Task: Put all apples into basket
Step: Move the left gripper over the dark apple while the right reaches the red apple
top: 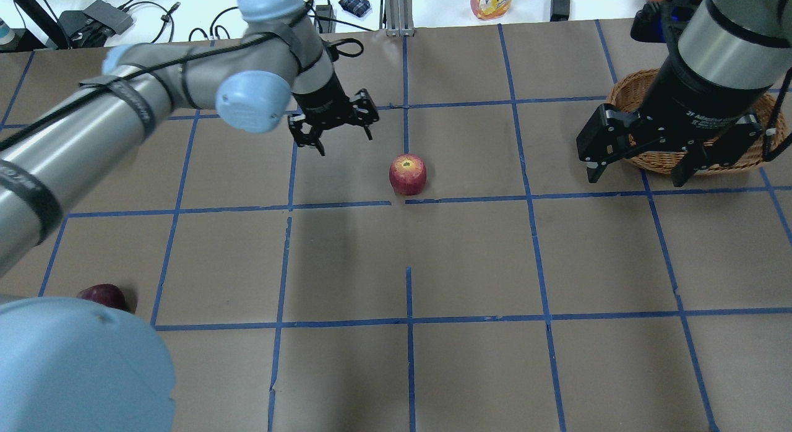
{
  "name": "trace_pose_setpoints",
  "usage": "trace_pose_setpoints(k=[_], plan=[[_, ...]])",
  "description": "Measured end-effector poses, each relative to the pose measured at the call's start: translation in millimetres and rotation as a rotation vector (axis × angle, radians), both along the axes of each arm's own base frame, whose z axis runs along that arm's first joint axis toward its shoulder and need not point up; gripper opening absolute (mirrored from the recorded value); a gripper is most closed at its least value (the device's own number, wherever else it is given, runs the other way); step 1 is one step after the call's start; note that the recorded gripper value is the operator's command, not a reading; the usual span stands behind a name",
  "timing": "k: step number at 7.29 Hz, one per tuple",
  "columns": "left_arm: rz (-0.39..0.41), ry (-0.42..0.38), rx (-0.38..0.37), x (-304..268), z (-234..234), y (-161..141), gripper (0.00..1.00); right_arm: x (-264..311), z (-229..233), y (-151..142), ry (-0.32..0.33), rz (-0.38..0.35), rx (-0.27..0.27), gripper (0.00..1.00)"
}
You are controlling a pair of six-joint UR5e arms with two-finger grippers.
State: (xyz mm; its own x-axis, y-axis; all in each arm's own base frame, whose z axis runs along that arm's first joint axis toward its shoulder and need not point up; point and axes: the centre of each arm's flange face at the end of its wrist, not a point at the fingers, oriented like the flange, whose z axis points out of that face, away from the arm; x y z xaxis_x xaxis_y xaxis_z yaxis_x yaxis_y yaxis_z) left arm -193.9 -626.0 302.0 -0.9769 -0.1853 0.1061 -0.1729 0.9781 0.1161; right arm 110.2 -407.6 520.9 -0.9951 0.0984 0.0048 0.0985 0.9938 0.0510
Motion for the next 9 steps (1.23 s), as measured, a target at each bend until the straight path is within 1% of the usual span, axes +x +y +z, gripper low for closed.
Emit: trace_pose_setpoints(k=[1,2,3,4,5,6,7,8,9], plan=[[-0.061,-0.091,0.050,67,25,11,1.00,1,5,5,-0.002,0.008,-0.014,1.00],[-0.090,-0.162,0.115,129,49,30,1.00,2,5,7,-0.003,0.010,-0.018,1.00],[-0.087,-0.183,0.177,181,71,54,1.00,2,-2,6,-0.002,0.006,-0.004,1.00],[-0.072,-0.170,0.221,228,85,78,1.00,2,-15,4,-0.004,0.002,0.023,1.00],[-0.057,-0.135,0.254,277,90,102,1.00,3,-26,1,-0.009,-0.012,0.044,1.00],[-0.046,-0.078,0.290,324,79,133,1.00,7,-37,-12,-0.013,-0.027,0.039,1.00],[-0.034,-0.021,0.307,364,56,162,1.00,18,-49,-33,-0.015,-0.016,0.006,1.00],[-0.025,0.009,0.296,394,29,183,1.00,38,-65,-53,-0.016,0.005,-0.027,1.00],[-0.033,0.026,0.283,410,4,198,1.00,64,-84,-71,-0.024,-0.001,-0.048,1.00]])
